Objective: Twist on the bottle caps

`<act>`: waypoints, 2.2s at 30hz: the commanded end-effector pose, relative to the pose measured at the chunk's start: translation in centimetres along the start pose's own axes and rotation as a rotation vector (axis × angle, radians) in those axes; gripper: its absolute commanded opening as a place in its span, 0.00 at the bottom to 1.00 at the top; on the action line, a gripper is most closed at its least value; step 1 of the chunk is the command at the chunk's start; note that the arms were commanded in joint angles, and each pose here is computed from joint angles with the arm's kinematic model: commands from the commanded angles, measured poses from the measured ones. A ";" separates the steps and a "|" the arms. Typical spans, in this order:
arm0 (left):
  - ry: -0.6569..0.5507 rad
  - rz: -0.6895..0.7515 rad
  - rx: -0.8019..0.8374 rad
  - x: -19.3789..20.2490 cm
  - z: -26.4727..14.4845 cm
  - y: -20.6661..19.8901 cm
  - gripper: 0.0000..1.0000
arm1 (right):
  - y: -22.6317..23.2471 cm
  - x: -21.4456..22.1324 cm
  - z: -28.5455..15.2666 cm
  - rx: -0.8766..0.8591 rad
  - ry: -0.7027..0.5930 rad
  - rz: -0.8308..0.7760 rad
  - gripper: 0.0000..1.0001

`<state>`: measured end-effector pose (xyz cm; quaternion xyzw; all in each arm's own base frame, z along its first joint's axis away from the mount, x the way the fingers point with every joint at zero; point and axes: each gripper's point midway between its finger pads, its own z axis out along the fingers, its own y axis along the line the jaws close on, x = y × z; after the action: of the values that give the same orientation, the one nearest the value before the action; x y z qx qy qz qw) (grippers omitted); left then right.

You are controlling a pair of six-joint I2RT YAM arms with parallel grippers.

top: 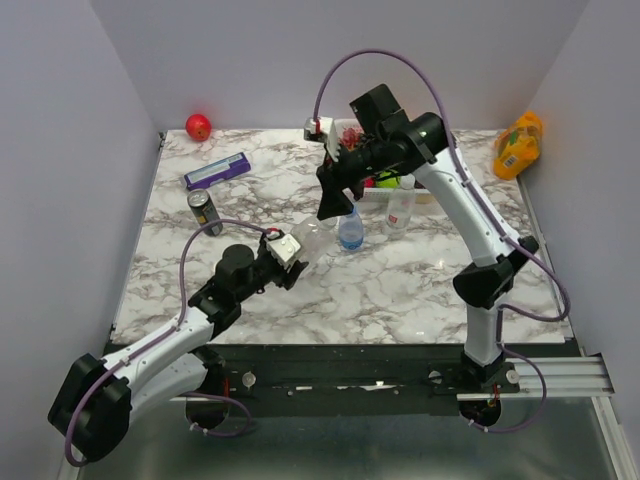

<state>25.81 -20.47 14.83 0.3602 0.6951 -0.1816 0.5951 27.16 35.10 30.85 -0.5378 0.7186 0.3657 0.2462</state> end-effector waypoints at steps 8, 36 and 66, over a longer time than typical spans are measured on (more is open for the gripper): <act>-0.069 0.146 0.343 -2.4 -0.4 -5.0 0.00 | 6.3 7.0 -4.1 -0.080 0.162 -0.740 0.75; -0.102 0.201 0.425 -3.9 -1.0 -5.9 0.00 | 6.4 8.5 -1.6 -0.078 0.222 -0.991 0.57; -0.226 0.144 0.031 -7.7 -0.4 0.2 0.00 | 4.2 8.5 1.4 -0.092 0.334 -0.096 0.20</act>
<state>24.15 -21.08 13.97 0.4365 0.6818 -0.1871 0.5564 24.31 33.59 26.20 -0.6701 0.6573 0.2627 0.2233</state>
